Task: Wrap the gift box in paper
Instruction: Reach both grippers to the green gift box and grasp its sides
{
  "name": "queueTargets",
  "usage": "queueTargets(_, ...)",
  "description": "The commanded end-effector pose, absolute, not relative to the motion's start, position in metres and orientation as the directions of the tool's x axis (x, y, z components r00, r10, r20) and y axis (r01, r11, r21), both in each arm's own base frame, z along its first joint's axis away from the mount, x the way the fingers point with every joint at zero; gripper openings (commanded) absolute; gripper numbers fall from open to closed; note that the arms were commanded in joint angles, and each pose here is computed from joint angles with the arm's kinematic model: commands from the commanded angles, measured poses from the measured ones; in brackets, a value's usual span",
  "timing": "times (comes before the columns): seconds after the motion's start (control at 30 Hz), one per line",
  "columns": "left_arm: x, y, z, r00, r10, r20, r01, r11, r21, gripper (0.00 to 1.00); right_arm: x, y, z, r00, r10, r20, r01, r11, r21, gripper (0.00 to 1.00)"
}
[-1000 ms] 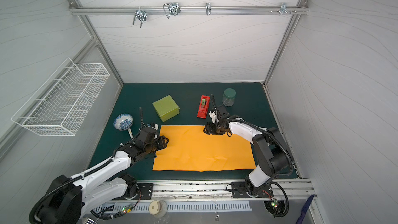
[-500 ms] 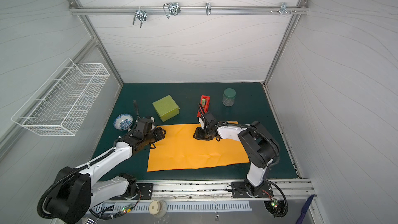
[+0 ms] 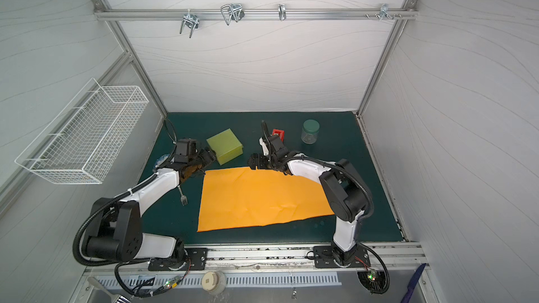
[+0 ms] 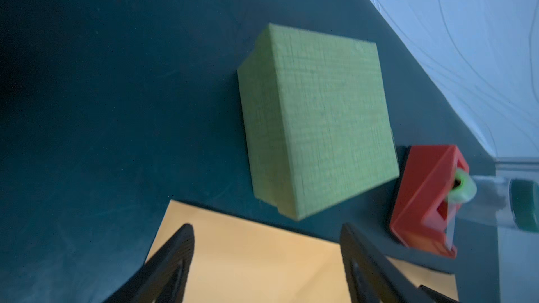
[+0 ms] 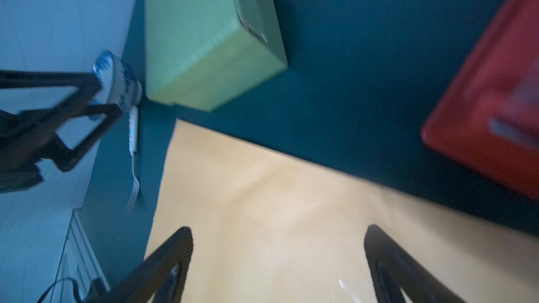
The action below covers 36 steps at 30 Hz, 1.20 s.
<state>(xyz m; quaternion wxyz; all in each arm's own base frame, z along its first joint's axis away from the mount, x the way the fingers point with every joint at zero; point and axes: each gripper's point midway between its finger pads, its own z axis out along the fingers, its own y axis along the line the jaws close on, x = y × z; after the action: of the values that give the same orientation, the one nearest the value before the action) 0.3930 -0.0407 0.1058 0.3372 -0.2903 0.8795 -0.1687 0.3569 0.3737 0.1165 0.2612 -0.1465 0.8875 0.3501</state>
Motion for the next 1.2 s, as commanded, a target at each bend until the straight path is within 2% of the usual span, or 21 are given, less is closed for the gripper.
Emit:
queueTargets(0.0, 0.428, -0.04, 0.127, -0.572, -0.62, -0.537, -0.351, 0.777, -0.522, 0.84, 0.391, 0.402, 0.123, -0.78, -0.075, -0.622, -0.501, 0.671, 0.547, 0.98)
queueTargets(0.17, 0.452, -0.038, 0.11, -0.59, -0.621, -0.517, -0.373, 0.777, -0.507, 0.86, 0.442, 0.436, 0.116, -0.786, -0.064, -0.615, -0.498, 0.654, 0.569, 0.99)
queueTargets(0.27, 0.463, -0.043, 0.104, -0.612, -0.617, -0.494, -0.364, 0.775, -0.517, 0.86, 0.458, 0.457, 0.11, -0.796, -0.07, -0.602, -0.516, 0.599, 0.613, 0.99)
queueTargets(0.43, 0.473, -0.048, 0.096, -0.644, -0.608, -0.464, -0.349, 0.773, -0.529, 0.85, 0.446, 0.486, 0.114, -0.798, -0.135, -0.588, -0.576, 0.459, 0.676, 0.95)
queueTargets(0.6, 0.477, -0.05, 0.086, -0.663, -0.607, -0.438, -0.345, 0.767, -0.541, 0.82, 0.422, 0.49, 0.123, -0.789, -0.177, -0.588, -0.604, 0.399, 0.69, 0.9)
queueTargets(0.67, 0.479, -0.05, 0.083, -0.666, -0.609, -0.432, -0.344, 0.764, -0.546, 0.81, 0.416, 0.489, 0.121, -0.79, -0.182, -0.586, -0.604, 0.398, 0.69, 0.87)
queueTargets(0.87, 0.483, -0.059, 0.074, -0.698, -0.598, -0.395, -0.32, 0.753, -0.575, 0.76, 0.431, 0.483, 0.094, -0.838, -0.149, -0.526, -0.524, 0.49, 0.696, 0.83)
queueTargets(1.0, 0.487, -0.075, 0.079, -0.714, -0.602, -0.357, -0.278, 0.712, -0.645, 0.7, 0.428, 0.489, 0.1, -0.84, -0.151, -0.521, -0.525, 0.465, 0.713, 0.77)
queueTargets(1.17, 0.486, -0.099, 0.099, -0.721, -0.607, -0.334, -0.225, 0.661, -0.715, 0.69, 0.422, 0.491, 0.131, -0.837, -0.142, -0.528, -0.534, 0.422, 0.733, 0.67)
